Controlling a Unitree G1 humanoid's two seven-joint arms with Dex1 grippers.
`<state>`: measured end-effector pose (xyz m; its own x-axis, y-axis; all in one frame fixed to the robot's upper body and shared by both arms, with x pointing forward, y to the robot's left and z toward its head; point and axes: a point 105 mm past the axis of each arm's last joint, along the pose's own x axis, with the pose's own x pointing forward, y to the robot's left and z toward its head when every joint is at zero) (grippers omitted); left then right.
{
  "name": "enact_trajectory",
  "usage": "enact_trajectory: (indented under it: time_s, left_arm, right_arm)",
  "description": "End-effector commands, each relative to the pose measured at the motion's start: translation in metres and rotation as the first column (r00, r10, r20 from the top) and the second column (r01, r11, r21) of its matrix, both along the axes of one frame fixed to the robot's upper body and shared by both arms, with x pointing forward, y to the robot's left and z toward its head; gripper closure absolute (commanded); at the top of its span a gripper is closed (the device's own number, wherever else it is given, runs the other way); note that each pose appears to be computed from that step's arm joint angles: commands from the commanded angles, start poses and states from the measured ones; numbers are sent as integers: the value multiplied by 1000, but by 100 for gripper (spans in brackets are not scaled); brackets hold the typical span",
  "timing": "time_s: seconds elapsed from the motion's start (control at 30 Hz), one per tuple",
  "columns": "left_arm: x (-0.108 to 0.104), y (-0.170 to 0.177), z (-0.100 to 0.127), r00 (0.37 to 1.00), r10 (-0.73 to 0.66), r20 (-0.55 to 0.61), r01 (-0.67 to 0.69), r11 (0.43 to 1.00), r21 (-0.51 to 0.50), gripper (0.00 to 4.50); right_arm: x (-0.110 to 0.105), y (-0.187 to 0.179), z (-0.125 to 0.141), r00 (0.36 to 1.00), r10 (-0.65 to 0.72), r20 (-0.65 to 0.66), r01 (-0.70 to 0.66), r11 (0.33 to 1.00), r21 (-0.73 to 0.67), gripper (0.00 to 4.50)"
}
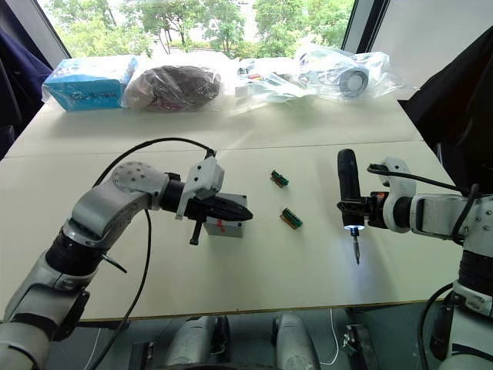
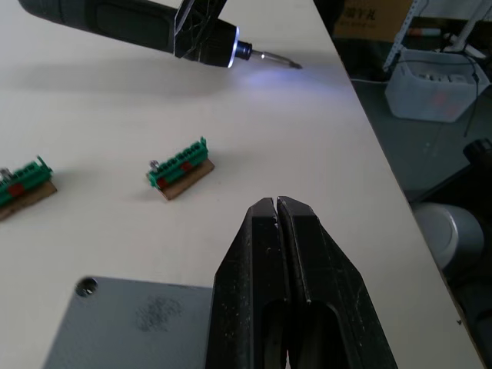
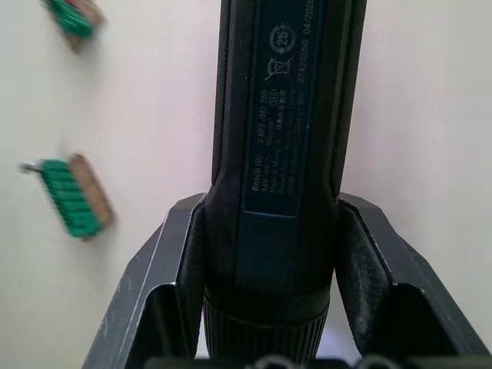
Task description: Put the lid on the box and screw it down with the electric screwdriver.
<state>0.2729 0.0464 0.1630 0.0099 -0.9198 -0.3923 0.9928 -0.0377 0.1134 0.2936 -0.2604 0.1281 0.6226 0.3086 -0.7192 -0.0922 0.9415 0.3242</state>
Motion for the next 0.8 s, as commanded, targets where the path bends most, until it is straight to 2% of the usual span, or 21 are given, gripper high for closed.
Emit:
enact_trajectory:
  time_s: [0.03, 0.23, 0.3, 0.33, 0.4, 0.47, 0.5, 0.53, 0.6, 0.67, 0.73, 0.8]
  left_arm:
    - [-3, 1, 10, 998, -3, 58, 3, 1000, -10, 450]
    - [2, 7, 11, 997, 48, 65, -47, 999, -13, 450]
    - [4, 10, 11, 996, 64, 69, -63, 998, -11, 450]
    - [5, 12, 12, 995, 71, 71, -70, 997, -10, 450]
    - [7, 16, 13, 993, 92, 76, -91, 996, -9, 450]
    - [17, 27, 24, 985, 155, 70, -152, 987, -48, 450]
    - [22, 34, 32, 979, 195, 63, -190, 979, -76, 450]
    - [29, 44, 40, 968, 244, 62, -237, 966, -108, 450]
    - [42, 63, 48, 942, 333, 45, -323, 934, -150, 450]
    - [48, 73, 50, 925, 379, 35, -369, 915, -163, 450]
    - [56, 86, 47, 898, 439, 37, -429, 890, -157, 450]
    - [67, 95, 37, 866, 497, 54, -488, 864, -123, 450]
  right_arm:
    - [0, 0, 10, 1000, 29, 1, -29, 1000, -4, 269]
    - [0, -5, -3, 998, 8, -68, -10, 1000, -24, 269]
    - [-1, -4, -5, 997, 13, -78, -15, 999, -31, 168]
    - [-1, -4, -5, 997, 16, -78, -19, 999, -39, 149]
    - [0, -4, -4, 997, 20, -72, -24, 998, -55, 72]
    - [6, -3, 11, 999, 41, -2, -41, 992, -118, 11]
    - [14, 3, 29, 994, 68, 89, -58, 992, -114, 1]
    - [19, 14, 51, 977, 115, 180, -103, 992, -72, 1]
    - [23, 28, 85, 916, 225, 331, -193, 973, -127, 1]
    - [20, 36, 95, 874, 311, 374, -251, 947, -201, 1]
    - [8, 62, 106, 771, 485, 413, -392, 872, -293, 1]
    - [-10, 96, 102, 632, 652, 418, -542, 758, -362, 1]
